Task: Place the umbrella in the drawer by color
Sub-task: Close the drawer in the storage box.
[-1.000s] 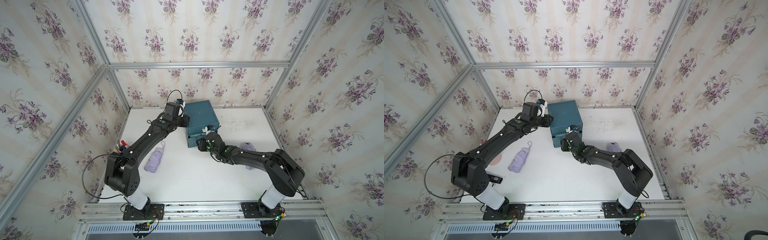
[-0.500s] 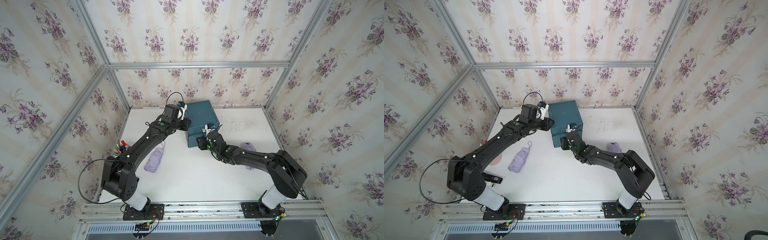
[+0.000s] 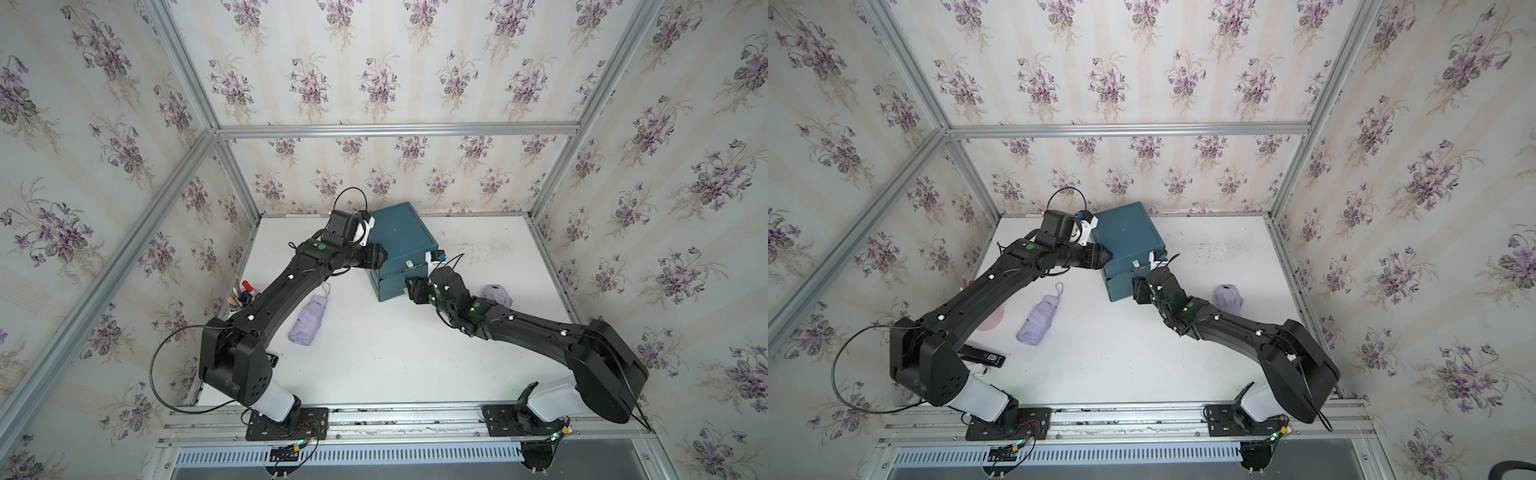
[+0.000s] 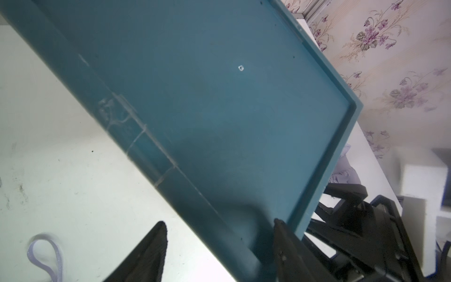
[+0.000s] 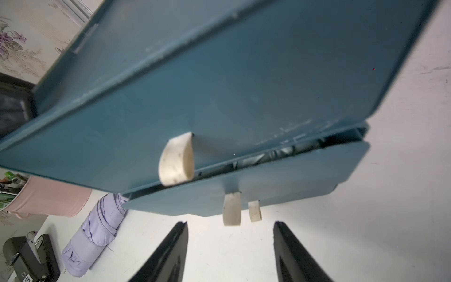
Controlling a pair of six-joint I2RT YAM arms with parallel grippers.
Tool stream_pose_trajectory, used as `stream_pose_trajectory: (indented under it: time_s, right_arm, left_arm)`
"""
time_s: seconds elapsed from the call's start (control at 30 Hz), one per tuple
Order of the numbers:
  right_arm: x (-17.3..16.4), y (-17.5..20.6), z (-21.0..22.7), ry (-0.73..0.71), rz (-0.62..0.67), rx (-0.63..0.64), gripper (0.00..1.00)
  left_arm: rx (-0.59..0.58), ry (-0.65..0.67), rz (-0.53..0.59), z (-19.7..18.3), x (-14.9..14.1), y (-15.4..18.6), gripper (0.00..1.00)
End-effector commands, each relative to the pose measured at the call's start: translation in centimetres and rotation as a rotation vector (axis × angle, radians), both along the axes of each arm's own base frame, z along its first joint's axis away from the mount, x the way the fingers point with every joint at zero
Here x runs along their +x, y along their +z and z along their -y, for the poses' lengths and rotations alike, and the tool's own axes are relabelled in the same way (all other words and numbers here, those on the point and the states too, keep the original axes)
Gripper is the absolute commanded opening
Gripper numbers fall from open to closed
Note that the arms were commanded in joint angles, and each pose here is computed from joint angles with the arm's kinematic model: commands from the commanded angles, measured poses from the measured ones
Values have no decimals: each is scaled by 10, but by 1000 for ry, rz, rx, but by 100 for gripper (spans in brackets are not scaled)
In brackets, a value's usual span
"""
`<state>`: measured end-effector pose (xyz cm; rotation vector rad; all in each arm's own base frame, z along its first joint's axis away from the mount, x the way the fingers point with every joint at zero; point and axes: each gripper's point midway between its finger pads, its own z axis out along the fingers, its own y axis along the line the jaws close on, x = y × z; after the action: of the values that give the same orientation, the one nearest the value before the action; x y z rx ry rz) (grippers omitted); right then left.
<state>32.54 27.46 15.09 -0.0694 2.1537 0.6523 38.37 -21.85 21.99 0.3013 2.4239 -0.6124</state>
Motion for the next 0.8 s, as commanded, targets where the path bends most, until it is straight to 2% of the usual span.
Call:
stream_pose_trajectory:
  time_s: [0.0, 0.1, 0.2, 0.27, 0.4, 0.57, 0.63, 0.7, 0.77]
  right_arm:
    - [-7, 9, -9, 45, -51, 168, 51]
    - [-4, 11, -14, 62, -74, 259, 35]
    - [0, 7, -25, 95, -90, 274, 22]
    - [4, 5, -30, 102, -92, 284, 19]
    - [14, 2, -34, 103, -89, 311, 17]
    - [21, 2, -41, 113, -89, 337, 18]
    - [21, 1, -42, 113, -93, 338, 26]
    - [18, 2, -36, 101, -89, 338, 39]
    - [12, 4, -27, 77, -81, 342, 47]
  left_arm:
    - [149, 57, -227, -29, -32, -48, 70]
    - [158, 83, -246, -31, -26, -56, 70]
    - [184, 95, -265, -35, -28, -67, 68]
    - [190, 83, -267, -37, -31, -73, 64]
    - [239, 53, -282, -42, -39, -84, 49]
    - [264, 16, -280, -46, -47, -88, 44]
    - [268, 1, -275, -47, -50, -88, 43]
    - [275, -15, -272, -47, -52, -88, 41]
    - [274, -35, -274, -46, -54, -89, 38]
